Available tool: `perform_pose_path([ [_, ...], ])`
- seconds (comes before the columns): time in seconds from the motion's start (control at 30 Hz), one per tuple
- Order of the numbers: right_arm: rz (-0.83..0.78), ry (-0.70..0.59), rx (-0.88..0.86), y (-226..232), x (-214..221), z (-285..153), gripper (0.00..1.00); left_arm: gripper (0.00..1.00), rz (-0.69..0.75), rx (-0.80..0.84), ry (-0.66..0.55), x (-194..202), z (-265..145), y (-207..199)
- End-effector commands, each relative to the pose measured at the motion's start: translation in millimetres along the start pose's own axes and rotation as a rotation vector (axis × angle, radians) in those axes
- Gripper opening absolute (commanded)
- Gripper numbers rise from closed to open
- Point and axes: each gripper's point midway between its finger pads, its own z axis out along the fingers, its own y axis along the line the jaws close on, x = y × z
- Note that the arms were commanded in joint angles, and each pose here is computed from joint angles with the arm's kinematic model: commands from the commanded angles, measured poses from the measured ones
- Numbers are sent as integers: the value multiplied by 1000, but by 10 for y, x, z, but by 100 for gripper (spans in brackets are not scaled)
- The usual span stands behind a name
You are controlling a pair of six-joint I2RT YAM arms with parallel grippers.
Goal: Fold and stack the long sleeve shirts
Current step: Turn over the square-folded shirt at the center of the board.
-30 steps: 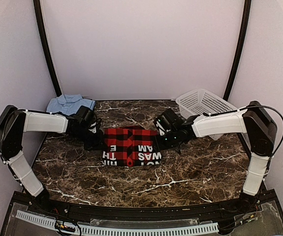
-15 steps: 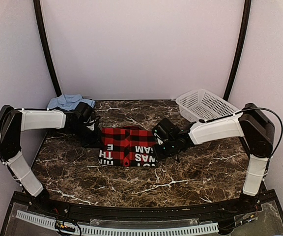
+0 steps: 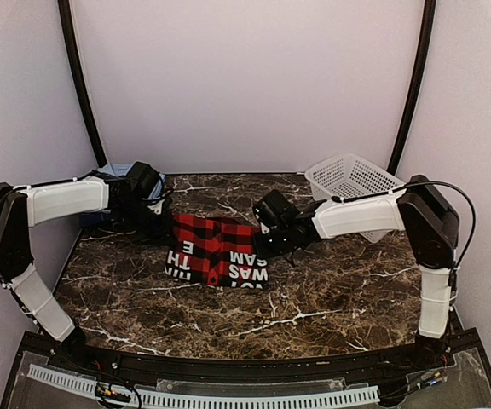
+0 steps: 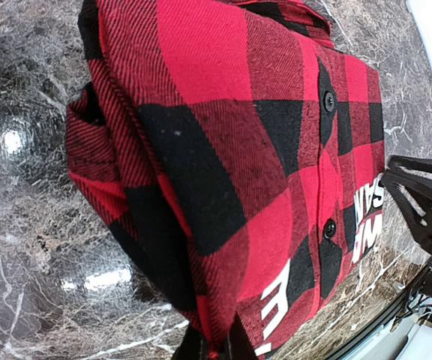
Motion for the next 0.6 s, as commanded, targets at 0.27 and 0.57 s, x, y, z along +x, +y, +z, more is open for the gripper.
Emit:
perform_pose_path([
  [0.27,-13,61,24,45,150,495,13,0,105,84,-105,-257,-607,-382],
  [0.57,55,40,-254,936,90,822,13,0,207,331,-236,-730,-1157,-1136],
])
